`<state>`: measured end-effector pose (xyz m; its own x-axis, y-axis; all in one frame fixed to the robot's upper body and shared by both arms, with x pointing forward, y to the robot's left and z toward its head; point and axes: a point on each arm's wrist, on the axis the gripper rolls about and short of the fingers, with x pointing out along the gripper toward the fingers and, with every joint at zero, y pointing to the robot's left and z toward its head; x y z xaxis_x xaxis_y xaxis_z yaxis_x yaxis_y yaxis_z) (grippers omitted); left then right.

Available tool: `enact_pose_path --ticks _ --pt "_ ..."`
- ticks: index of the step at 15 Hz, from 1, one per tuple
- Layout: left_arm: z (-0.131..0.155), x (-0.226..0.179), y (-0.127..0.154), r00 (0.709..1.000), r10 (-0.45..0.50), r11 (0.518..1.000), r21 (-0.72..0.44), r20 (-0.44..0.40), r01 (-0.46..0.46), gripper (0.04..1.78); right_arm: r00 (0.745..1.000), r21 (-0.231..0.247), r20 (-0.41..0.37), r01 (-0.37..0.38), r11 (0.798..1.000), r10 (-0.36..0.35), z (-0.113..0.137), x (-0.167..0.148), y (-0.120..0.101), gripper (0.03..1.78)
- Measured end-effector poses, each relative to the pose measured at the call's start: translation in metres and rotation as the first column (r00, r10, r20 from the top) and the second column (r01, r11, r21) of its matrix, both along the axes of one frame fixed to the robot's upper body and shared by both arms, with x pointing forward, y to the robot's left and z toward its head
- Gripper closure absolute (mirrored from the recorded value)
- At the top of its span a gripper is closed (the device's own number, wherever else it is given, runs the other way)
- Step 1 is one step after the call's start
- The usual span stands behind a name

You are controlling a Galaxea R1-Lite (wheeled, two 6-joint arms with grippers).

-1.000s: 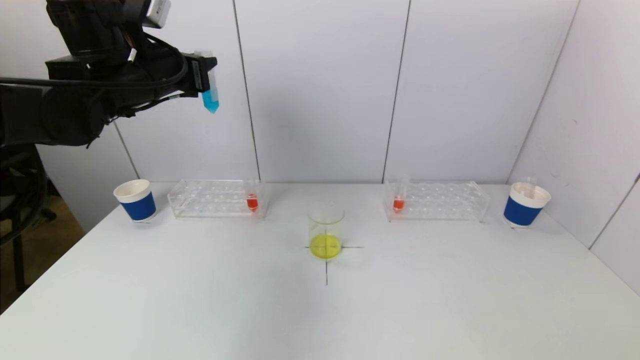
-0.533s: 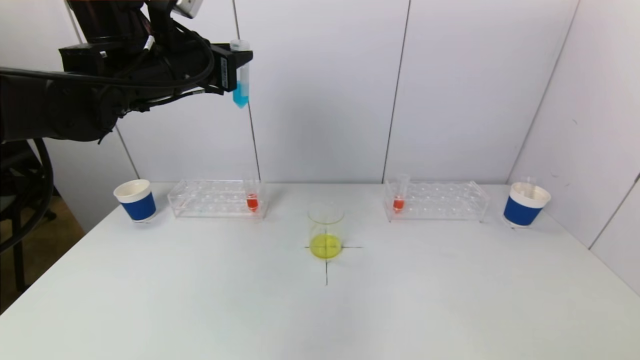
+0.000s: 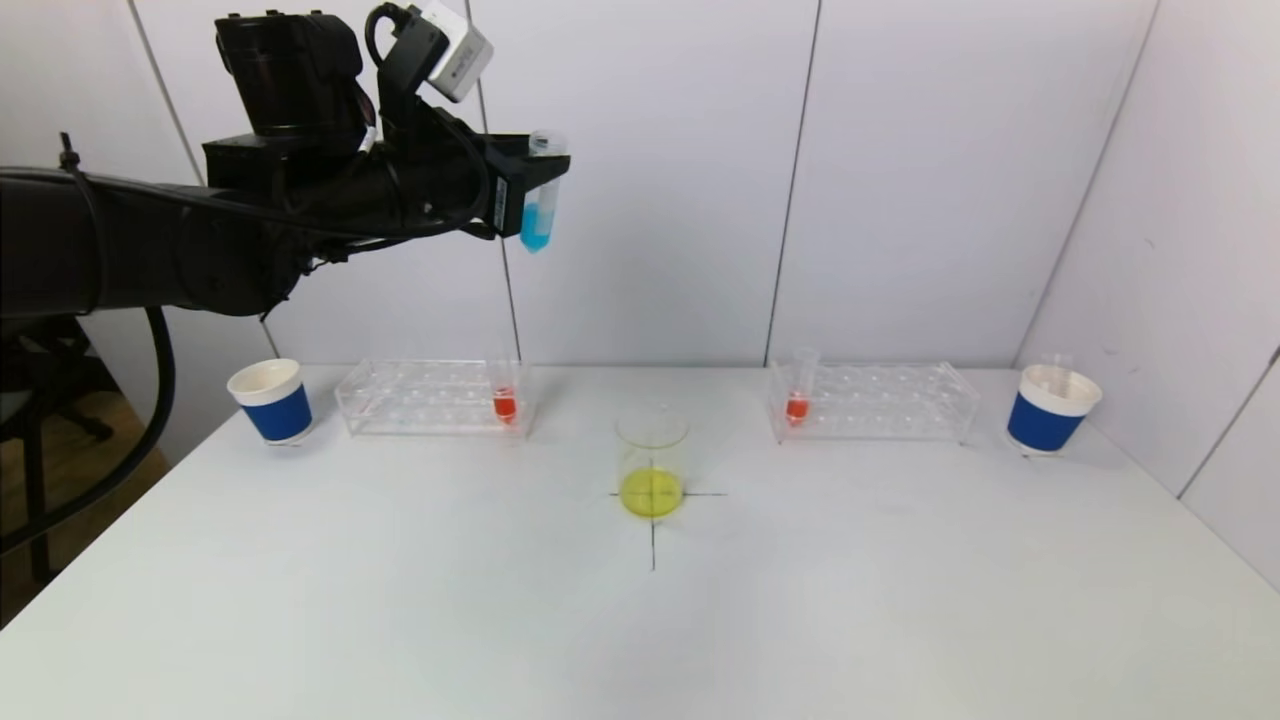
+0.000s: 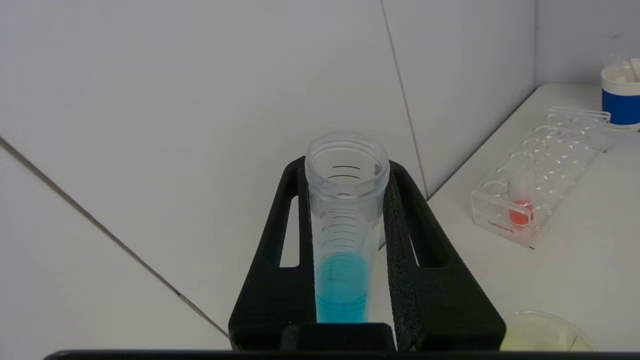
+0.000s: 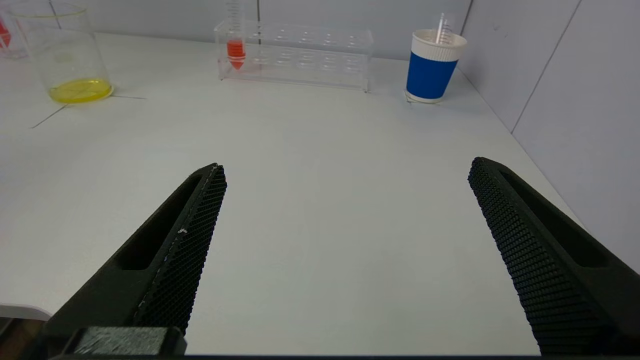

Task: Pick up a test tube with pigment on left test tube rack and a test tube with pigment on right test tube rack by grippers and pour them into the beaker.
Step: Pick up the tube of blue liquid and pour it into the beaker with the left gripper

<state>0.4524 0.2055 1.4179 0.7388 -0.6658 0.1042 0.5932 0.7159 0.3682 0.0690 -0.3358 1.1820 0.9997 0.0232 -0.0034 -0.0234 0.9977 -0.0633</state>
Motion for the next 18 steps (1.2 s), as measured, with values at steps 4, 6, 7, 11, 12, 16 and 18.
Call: enact_pose_path --ticks 4,6,7,11,12,16,18 --pt "-0.014 0.007 -0.003 0.993 -0.109 0.991 0.084 0.039 0.106 1.4 1.0 0.0 0.0 0.0 1.0 0.0 0.0 0.0 0.0 0.05" --pt "-0.019 0.009 -0.005 0.984 -0.164 0.978 0.139 0.071 0.153 1.4 1.0 0.0 0.0 0.0 1.0 0.0 0.0 0.0 0.0 0.05" --pt "-0.022 0.011 -0.007 0.977 -0.196 0.969 0.168 0.087 0.18 1.4 1.0 0.0 0.0 0.0 1.0 0.0 0.0 0.0 0.0 0.05" --pt "-0.033 0.018 -0.01 0.934 -0.327 0.922 0.267 0.147 0.281 1.4 1.0 0.0 0.0 0.0 1.0 0.0 0.0 0.0 0.0 0.05" --pt "-0.037 0.021 -0.01 0.922 -0.349 0.909 0.298 0.166 0.291 1.4 1.0 0.0 0.0 0.0 1.0 0.0 0.0 0.0 0.0 0.05" --pt "-0.056 0.031 -0.011 0.872 -0.424 0.857 0.421 0.246 0.298 1.4 1.0 0.0 0.0 0.0 1.0 0.0 0.0 0.0 0.0 0.05" --pt "-0.061 0.035 -0.012 0.85 -0.441 0.845 0.454 0.289 0.284 1.4 1.0 0.0 0.0 0.001 1.0 -0.001 0.0 0.0 0.0 0.05"
